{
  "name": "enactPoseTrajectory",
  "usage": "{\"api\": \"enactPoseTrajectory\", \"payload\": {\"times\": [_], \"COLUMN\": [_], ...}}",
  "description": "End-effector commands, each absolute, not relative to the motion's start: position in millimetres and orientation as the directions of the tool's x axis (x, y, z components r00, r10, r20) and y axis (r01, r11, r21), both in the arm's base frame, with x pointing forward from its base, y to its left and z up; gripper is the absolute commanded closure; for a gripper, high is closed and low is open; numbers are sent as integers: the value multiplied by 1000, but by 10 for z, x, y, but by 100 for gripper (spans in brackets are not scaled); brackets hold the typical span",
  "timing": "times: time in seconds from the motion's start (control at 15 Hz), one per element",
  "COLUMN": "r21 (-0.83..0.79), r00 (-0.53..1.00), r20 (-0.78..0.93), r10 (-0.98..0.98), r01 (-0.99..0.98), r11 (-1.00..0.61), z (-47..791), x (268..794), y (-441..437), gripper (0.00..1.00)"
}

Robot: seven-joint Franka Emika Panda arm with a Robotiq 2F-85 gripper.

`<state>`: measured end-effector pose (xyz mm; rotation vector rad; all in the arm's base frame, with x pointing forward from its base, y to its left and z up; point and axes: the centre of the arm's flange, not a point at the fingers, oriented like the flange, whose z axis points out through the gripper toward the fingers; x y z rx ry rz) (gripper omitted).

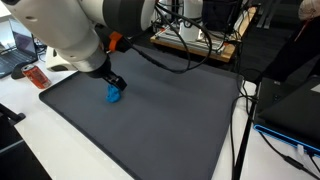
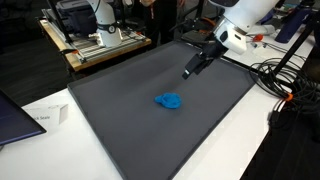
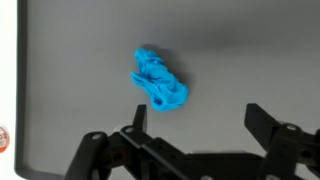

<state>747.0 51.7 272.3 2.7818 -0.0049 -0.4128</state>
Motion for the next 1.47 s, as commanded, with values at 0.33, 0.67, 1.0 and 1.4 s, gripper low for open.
{"api": "enactPoseTrajectory", "payload": {"times": [0.33, 0.67, 1.0, 1.4], "r21": [330, 363, 394, 381], "r00": [986, 990, 996, 999], "r20": [-152, -111, -79, -32], "r10": [-67, -87, -45, -9], "r01": [-13, -41, -10, 4], "r11": [-944, -931, -919, -925], "z": [2628, 2603, 2721, 2812], "x": [7199, 6897, 6613, 6196], "y": [673, 663, 618, 470], "gripper": [0, 0, 0, 0]}}
